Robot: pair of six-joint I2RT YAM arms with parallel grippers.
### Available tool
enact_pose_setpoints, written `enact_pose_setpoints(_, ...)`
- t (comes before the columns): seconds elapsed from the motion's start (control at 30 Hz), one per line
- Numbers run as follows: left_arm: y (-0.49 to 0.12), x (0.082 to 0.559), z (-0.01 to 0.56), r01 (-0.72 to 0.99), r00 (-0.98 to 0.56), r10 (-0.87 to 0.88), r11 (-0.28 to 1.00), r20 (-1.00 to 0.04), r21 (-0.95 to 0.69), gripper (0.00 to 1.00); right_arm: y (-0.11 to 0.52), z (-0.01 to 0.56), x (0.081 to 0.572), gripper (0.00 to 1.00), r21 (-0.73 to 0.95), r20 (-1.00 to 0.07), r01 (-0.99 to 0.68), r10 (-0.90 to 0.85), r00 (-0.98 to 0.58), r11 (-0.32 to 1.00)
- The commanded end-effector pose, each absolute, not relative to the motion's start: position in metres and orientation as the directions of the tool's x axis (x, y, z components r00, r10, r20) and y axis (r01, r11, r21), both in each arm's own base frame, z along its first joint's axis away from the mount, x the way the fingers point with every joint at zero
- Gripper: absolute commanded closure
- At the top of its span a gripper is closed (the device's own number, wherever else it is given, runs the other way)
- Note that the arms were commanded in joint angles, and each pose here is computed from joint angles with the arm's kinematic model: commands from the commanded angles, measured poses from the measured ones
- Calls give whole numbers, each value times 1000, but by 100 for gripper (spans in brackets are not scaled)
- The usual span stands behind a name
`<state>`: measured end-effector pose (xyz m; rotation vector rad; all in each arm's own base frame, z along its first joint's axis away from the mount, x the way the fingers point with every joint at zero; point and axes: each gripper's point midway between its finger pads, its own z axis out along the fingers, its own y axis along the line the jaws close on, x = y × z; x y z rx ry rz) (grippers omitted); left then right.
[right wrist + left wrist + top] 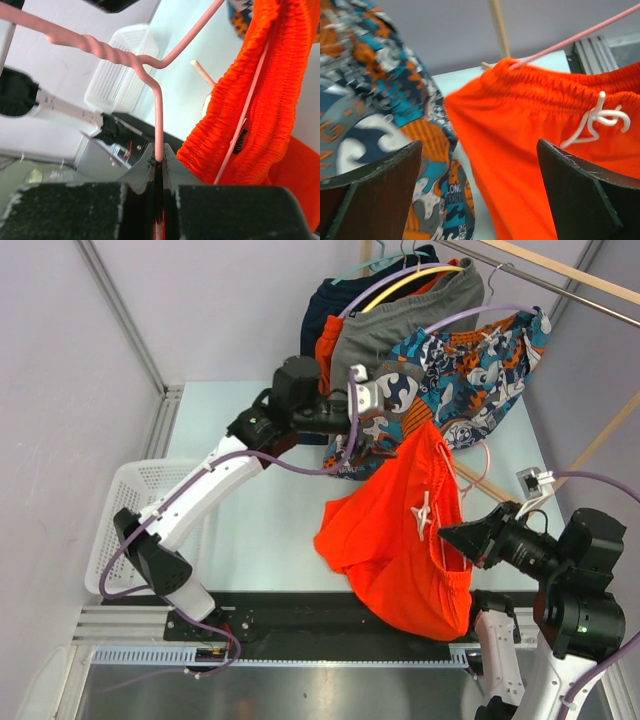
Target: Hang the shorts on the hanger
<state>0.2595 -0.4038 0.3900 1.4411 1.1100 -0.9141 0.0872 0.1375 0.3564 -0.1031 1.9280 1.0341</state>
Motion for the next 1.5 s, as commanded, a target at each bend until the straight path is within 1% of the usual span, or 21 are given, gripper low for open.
enact_pose_setpoints(0.0,-372,272,425,969,214,98,107,-972,224,0,121,392,109,100,580,-795,-390,392,-463,715)
enact_pose_setpoints(0.07,-366,274,422,967,213,104,121,-971,225,0,109,399,122,100,571,-801,-329,424,-423,752)
enact_pose_setpoints(0.1,-361,275,419,964,216,108,135,-970,230,0,96,408,132,100,571,-802,-257,461,-381,780)
enact_pose_setpoints(0.23,-353,273,413,956,237,122,148,-964,254,0,66,436,156,100,573,-805,-118,530,-266,811)
enact_pose_setpoints(0.3,-351,273,407,954,240,130,154,-962,258,0,50,456,173,100,568,-816,-81,549,-178,819)
enact_pose_setpoints(0.37,-348,273,406,952,241,134,161,-961,261,0,42,469,186,100,565,-823,-80,554,-125,821)
enact_pose_setpoints(0.4,-347,273,402,952,237,140,162,-961,259,0,37,481,195,100,542,-840,-99,537,-73,834)
enact_pose_setpoints(0.47,-346,271,398,951,250,149,148,-957,271,0,27,486,214,100,540,-842,-84,538,-48,838)
enact_pose_setpoints(0.5,-346,270,396,952,249,156,142,-956,271,0,17,492,222,100,533,-846,-59,534,-3,844)
enact_pose_setpoints(0.57,-344,269,392,952,249,162,141,-955,272,0,8,493,240,100,536,-844,-37,537,4,843)
enact_pose_setpoints(0.6,-343,268,393,950,254,160,141,-954,277,0,3,499,247,100,533,-845,-32,534,33,845)
enact_pose_setpoints(0.67,-341,266,390,949,259,163,143,-952,283,0,2,499,264,100,529,-847,-41,531,27,847)
enact_pose_setpoints(0.7,-341,266,391,946,268,160,143,-950,291,0,2,506,270,100,515,-854,-52,517,58,856)
enact_pose_setpoints(0.73,-340,265,390,944,273,160,142,-948,296,0,4,509,275,100,509,-857,-55,511,67,859)
enact_pose_setpoints(0.77,-339,265,392,942,280,157,146,-947,303,0,18,507,285,100,478,-875,-93,483,40,873)
enact_pose_setpoints(0.8,-339,266,388,942,278,161,149,-947,302,0,14,513,291,100,462,-880,-66,466,87,884)
enact_pose_setpoints(0.87,-338,265,387,942,279,164,146,-946,303,0,27,516,299,100,420,-899,-82,427,100,904)
enact_pose_setpoints(1.0,-336,262,384,941,286,172,137,-943,310,0,33,518,325,100,390,-910,-33,391,138,920)
enact_pose_setpoints(1.23,-329,256,373,937,300,206,122,-931,329,0,22,515,359,100,393,-910,38,383,157,919)
enact_pose_setpoints(1.47,-325,253,365,936,303,222,114,-927,334,0,1,509,376,100,391,-913,113,370,175,913)
